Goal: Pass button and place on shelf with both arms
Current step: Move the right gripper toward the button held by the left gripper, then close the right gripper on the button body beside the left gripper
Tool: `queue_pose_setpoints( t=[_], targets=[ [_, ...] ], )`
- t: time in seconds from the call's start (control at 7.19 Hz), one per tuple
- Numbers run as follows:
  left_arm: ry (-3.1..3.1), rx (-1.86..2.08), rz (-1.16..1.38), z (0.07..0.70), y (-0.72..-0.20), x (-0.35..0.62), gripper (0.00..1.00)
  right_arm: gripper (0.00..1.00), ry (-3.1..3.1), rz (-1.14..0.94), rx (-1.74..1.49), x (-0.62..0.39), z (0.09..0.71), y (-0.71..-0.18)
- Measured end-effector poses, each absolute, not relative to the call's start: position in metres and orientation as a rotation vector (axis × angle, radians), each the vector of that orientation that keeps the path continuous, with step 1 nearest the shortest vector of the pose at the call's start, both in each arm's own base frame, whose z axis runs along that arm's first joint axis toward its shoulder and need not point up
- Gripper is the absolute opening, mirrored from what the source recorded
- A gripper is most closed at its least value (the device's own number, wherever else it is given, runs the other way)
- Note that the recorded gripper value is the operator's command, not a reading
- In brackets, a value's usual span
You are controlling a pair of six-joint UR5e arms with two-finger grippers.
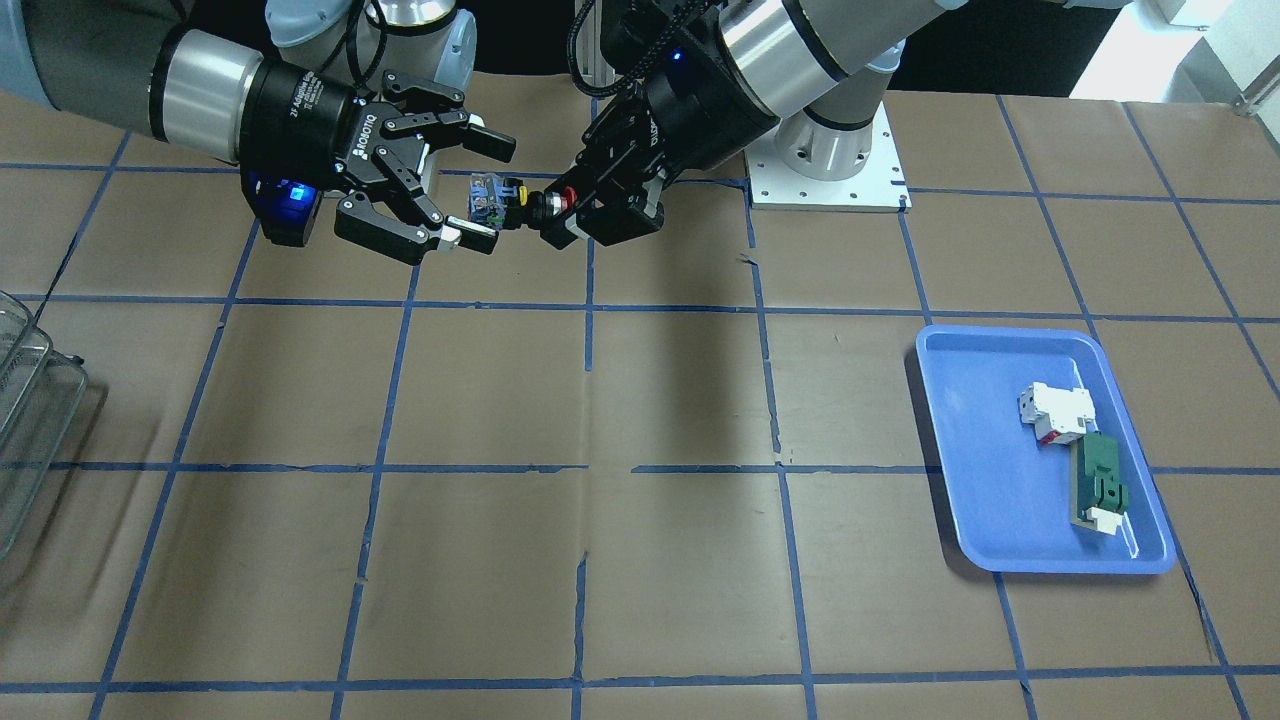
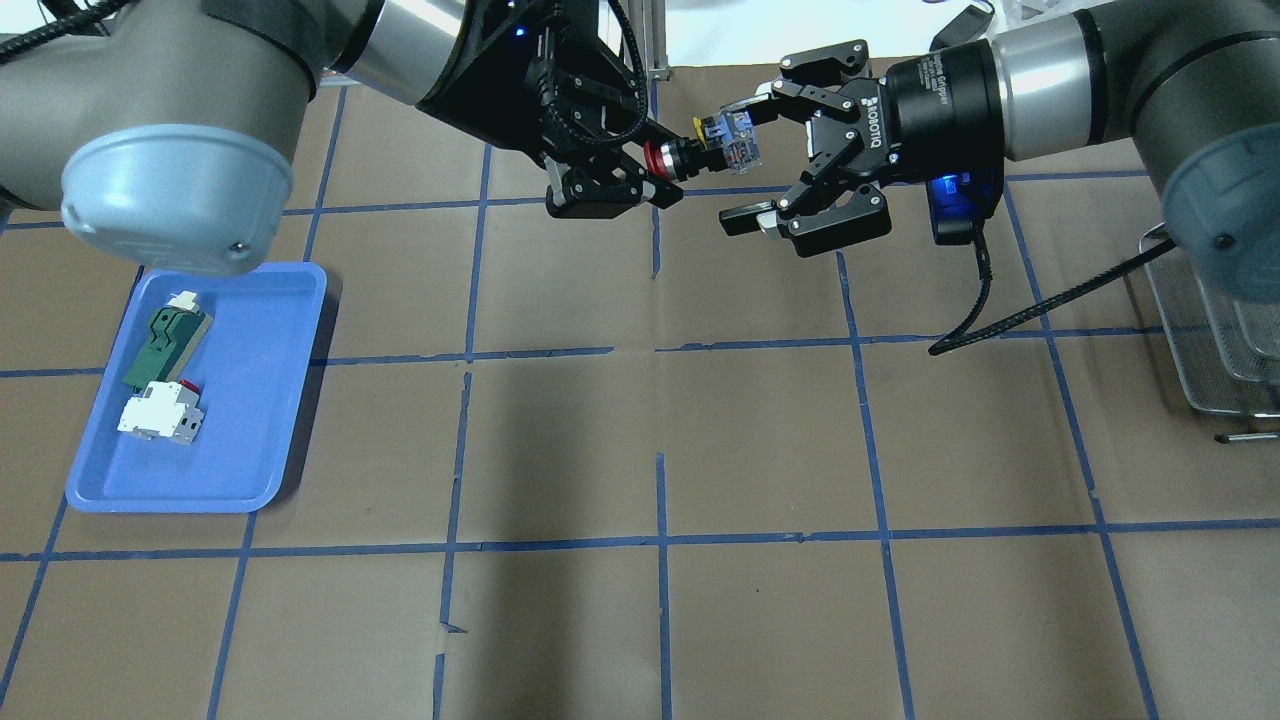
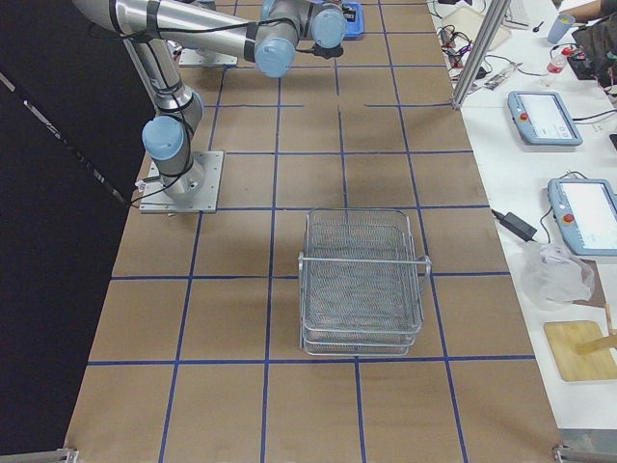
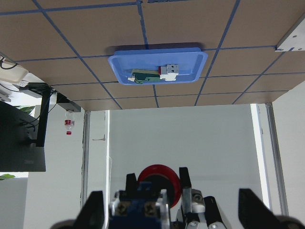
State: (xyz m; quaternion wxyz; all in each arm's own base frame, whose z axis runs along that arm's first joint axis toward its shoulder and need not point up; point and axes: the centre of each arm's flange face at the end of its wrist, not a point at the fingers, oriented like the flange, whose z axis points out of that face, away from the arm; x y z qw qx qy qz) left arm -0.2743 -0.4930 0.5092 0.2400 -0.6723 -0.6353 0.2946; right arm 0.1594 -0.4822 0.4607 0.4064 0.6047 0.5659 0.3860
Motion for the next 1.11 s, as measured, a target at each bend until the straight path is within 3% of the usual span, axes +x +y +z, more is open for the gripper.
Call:
queue_pose_setpoints(
  t=[0.28,0.56,0.83,0.97,1.11],
  targets=[
    [-1.738,-1.837,0.803,0.5076,-0.4908,-0.2742,0.0,0.96,1.426,0.974,1.526,0.1608,0.4641,-0.4821],
    [-1.737,-1.838,0.806,0.5084,-0.4895,-0.2741,0.0,0.66,1.424,0.97,1.528,0.1614,0.4675,-0.4813],
    [-1.737,-1.838,0.809,0.5097,-0.4884,-0.274,0.0,0.08,1.426,0.966,1.522,0.1615,0.4676,-0.4812],
    [-1.736,-1.839,0.809,0.51,-0.488,-0.2741,0.0,0.0,1.426,0.964,1.518,0.1616,0.4682,-0.4811],
    [-1.736,-1.839,0.81,0.5102,-0.4879,-0.2741,0.0,0.0,1.419,0.968,1.513,0.1619,0.4689,-0.4812]
  ],
)
